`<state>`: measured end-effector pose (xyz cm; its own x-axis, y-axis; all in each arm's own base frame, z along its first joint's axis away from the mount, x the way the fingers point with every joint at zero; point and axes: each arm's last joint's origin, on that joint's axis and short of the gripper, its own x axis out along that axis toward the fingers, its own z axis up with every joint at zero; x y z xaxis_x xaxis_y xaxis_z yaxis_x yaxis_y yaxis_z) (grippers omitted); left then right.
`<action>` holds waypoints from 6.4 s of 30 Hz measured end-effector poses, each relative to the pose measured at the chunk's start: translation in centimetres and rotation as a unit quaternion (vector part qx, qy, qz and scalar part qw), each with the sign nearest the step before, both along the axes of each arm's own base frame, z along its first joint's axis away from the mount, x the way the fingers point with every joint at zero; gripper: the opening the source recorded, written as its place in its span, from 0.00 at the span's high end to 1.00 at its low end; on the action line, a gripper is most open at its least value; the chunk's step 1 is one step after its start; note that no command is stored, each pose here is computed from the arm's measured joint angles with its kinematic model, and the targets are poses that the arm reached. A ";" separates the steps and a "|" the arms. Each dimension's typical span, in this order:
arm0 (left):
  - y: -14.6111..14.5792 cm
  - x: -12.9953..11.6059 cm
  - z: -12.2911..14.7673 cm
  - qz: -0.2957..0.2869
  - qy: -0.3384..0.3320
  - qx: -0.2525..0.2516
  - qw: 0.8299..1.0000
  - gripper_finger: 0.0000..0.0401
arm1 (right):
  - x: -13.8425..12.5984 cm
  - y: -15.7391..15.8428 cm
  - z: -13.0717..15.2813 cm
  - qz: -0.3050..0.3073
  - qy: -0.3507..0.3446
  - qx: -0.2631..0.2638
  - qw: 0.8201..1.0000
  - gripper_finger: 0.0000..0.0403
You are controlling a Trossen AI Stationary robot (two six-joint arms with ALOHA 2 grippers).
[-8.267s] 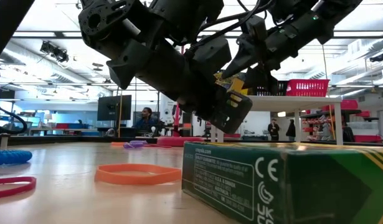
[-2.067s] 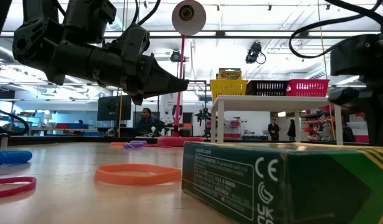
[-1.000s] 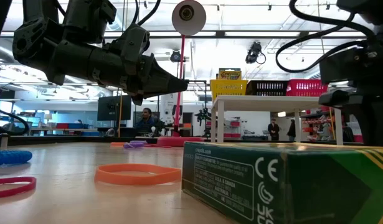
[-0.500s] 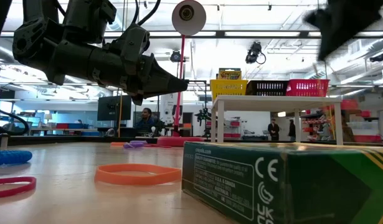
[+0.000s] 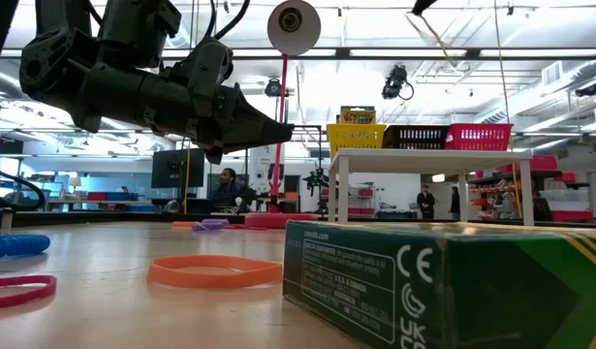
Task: Pick & Place Office Desk Supplies
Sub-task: Put the yellow rubber band into the black bin on the shelf, then put the blue spring keychain into the red bin on the shelf
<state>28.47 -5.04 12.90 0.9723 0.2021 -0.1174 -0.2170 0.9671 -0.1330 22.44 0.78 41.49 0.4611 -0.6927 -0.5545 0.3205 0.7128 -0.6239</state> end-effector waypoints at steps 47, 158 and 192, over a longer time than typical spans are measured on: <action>0.0 0.0 0.0 0.000 0.000 0.000 1.000 0.98 | -0.1 -18.3 -2.9 -0.203 0.035 0.178 0.962 0.80; -0.6 9.6 -1.0 0.160 0.019 -0.018 0.987 0.97 | -7.8 3.8 -26.8 0.115 -0.384 0.297 0.867 0.86; 0.8 14.6 -1.9 0.140 -0.005 -0.021 0.990 0.96 | -0.4 4.5 -28.2 0.036 -0.351 0.250 0.902 0.73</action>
